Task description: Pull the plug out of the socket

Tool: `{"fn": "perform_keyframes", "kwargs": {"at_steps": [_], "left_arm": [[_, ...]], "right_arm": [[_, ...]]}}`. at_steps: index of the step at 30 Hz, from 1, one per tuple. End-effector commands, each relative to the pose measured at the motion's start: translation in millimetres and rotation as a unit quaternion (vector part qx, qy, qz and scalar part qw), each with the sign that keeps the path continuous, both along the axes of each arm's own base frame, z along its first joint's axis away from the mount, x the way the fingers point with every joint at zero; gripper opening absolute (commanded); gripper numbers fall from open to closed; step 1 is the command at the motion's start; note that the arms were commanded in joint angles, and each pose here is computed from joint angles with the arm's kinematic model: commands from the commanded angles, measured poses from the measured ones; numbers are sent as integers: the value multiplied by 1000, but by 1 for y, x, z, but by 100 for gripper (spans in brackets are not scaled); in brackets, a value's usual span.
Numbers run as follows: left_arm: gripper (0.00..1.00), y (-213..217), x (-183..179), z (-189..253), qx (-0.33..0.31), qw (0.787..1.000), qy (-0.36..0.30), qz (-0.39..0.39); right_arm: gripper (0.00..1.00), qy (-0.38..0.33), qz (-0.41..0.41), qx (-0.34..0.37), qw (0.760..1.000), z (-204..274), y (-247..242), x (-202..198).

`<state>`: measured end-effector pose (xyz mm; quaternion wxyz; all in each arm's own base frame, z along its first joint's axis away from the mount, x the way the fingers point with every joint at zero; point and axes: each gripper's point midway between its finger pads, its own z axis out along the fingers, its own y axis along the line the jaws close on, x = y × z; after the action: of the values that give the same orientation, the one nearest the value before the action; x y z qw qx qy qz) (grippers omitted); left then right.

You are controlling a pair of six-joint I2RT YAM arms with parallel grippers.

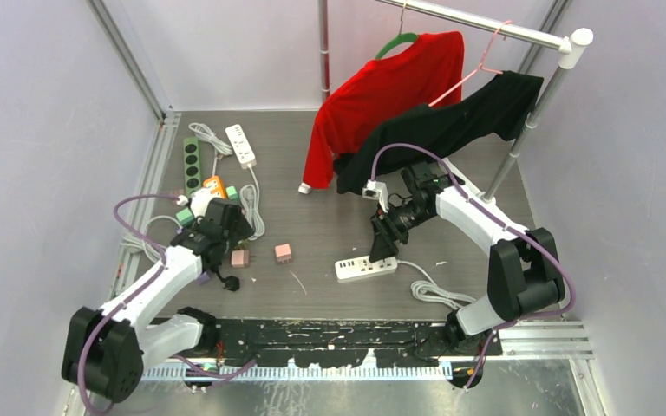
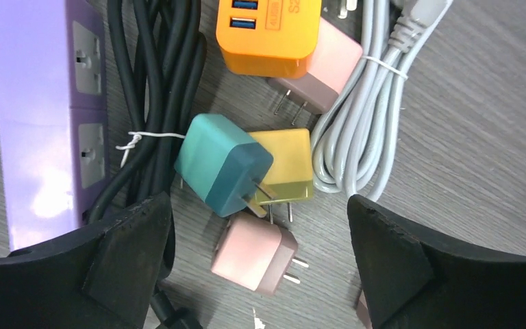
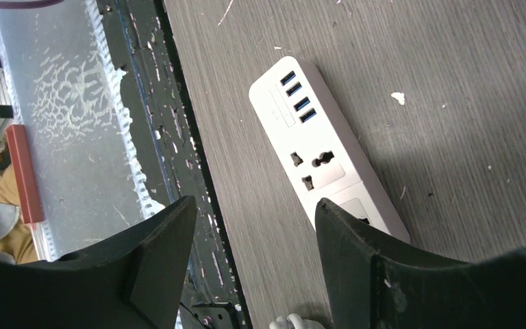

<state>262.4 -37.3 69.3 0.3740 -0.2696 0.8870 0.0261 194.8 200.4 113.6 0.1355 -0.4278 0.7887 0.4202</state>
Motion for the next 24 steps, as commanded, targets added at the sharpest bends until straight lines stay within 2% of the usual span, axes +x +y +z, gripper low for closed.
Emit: {"fn": "perform_keyframes", "kwargs": {"at_steps": [1, 7, 12, 16, 18, 20, 24], "left_arm": [[100, 0, 4, 43, -30, 998, -53, 18], [100, -46, 2, 126, -164, 979, -109, -43], [99, -100, -3, 234, -257, 940, -190, -119], [99, -163, -21, 307, -353, 895, -200, -187], [100, -186, -29, 344, -385, 874, -211, -208], [100, -205, -34, 369, -398, 862, -219, -223], [99, -224, -45, 401, -398, 850, -238, -249]], "right_arm": [[69, -27, 12, 17, 999, 15, 4, 3], [69, -41, 18, 11, 999, 21, 0, 1], [70, -64, 11, 8, 998, 29, -9, 3], [70, -78, -7, 13, 997, 37, -22, 6], [70, -83, -20, 20, 996, 42, -30, 9], [70, -84, -37, 29, 995, 48, -37, 12], [70, -84, -65, 43, 993, 54, -48, 19]]}}
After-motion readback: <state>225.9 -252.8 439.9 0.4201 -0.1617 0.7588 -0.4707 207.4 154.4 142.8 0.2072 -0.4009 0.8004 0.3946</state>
